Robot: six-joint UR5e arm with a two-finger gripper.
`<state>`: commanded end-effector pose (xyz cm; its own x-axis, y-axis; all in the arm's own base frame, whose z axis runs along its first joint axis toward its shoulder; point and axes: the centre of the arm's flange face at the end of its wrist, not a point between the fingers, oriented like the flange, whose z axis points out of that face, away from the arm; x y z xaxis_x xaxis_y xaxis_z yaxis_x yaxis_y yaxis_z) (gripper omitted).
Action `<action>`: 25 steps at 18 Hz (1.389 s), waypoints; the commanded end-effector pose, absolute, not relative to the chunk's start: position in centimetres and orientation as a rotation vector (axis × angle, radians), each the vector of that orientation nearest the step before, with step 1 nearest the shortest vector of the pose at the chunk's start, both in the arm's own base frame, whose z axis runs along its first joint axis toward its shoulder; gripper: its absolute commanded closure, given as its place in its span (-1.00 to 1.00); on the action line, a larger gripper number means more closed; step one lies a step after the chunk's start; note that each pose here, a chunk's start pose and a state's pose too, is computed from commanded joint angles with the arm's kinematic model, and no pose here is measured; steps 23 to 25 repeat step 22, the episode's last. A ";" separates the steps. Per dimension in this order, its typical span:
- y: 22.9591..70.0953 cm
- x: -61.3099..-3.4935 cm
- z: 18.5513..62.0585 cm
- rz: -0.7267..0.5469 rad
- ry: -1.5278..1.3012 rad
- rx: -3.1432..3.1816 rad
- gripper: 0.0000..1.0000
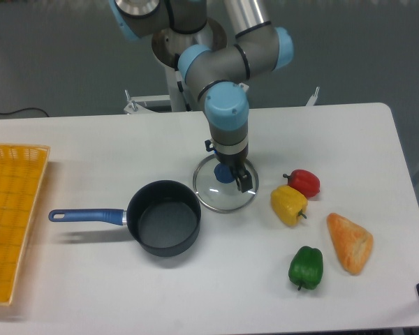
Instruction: Place the lid on the table
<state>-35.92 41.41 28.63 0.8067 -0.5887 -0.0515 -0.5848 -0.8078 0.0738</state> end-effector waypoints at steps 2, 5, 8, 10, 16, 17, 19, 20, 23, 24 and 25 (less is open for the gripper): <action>41.9 -36.4 30.0 -0.154 -0.946 2.940 -1.00; 41.9 -36.8 31.5 -0.168 -0.939 2.944 -1.00; 42.4 -37.6 33.7 -0.145 -0.941 2.944 -1.00; 42.8 -38.5 35.4 -0.148 -0.949 2.940 -1.00; 42.7 -40.6 37.6 -0.106 -0.921 2.971 -1.00; 42.7 -40.6 37.6 -0.105 -0.922 2.972 -1.00; 43.0 -40.6 37.3 -0.090 -0.928 2.989 -1.00; 43.0 -40.6 37.3 -0.087 -0.931 2.996 -1.00; 43.1 -40.6 37.3 -0.087 -0.932 3.001 -1.00; 43.1 -40.6 37.3 -0.087 -0.932 3.001 -1.00; 43.1 -40.6 37.3 -0.087 -0.932 3.001 -1.00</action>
